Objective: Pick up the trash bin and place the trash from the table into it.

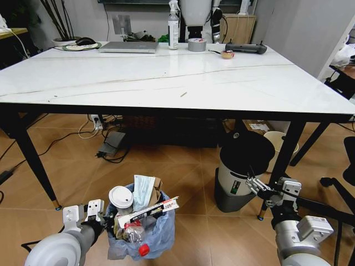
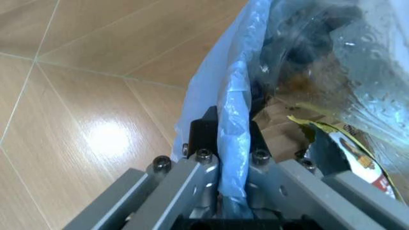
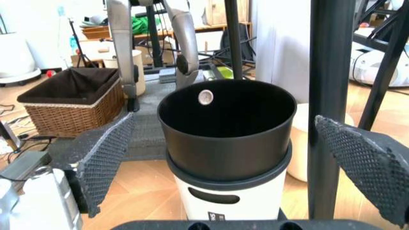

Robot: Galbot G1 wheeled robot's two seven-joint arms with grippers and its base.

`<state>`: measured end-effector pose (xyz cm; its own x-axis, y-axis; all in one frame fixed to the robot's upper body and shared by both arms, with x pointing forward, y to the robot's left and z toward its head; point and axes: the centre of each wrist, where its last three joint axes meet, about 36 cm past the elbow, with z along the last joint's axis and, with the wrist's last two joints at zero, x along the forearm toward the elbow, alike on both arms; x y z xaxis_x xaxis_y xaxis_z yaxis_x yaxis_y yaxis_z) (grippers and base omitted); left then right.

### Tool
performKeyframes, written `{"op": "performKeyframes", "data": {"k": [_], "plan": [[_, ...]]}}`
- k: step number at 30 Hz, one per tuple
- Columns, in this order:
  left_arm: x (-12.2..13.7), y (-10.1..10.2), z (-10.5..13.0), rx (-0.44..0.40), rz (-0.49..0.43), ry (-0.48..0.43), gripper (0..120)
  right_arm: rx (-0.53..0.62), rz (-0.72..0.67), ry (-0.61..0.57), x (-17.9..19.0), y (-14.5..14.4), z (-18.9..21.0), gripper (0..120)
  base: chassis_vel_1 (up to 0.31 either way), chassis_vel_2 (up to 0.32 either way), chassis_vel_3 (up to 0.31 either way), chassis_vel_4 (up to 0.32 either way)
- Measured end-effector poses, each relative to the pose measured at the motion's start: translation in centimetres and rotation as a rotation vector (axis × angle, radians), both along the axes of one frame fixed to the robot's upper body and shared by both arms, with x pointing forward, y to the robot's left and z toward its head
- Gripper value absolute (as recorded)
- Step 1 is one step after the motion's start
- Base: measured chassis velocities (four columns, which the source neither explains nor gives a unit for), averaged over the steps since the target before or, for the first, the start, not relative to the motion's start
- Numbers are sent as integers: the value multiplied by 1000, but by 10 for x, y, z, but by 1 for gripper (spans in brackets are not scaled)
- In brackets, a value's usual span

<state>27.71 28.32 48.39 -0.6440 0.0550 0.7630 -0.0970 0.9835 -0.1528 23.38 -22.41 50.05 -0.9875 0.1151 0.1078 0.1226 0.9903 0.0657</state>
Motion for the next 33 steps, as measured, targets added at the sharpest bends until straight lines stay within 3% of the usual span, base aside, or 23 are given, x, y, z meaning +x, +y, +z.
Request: {"op": "performKeyframes", "data": {"k": [33], "plan": [[-2,6,-12,21,15,12,0,-12,-2,-14,-2,1,3,100,0,0,0,0]]}}
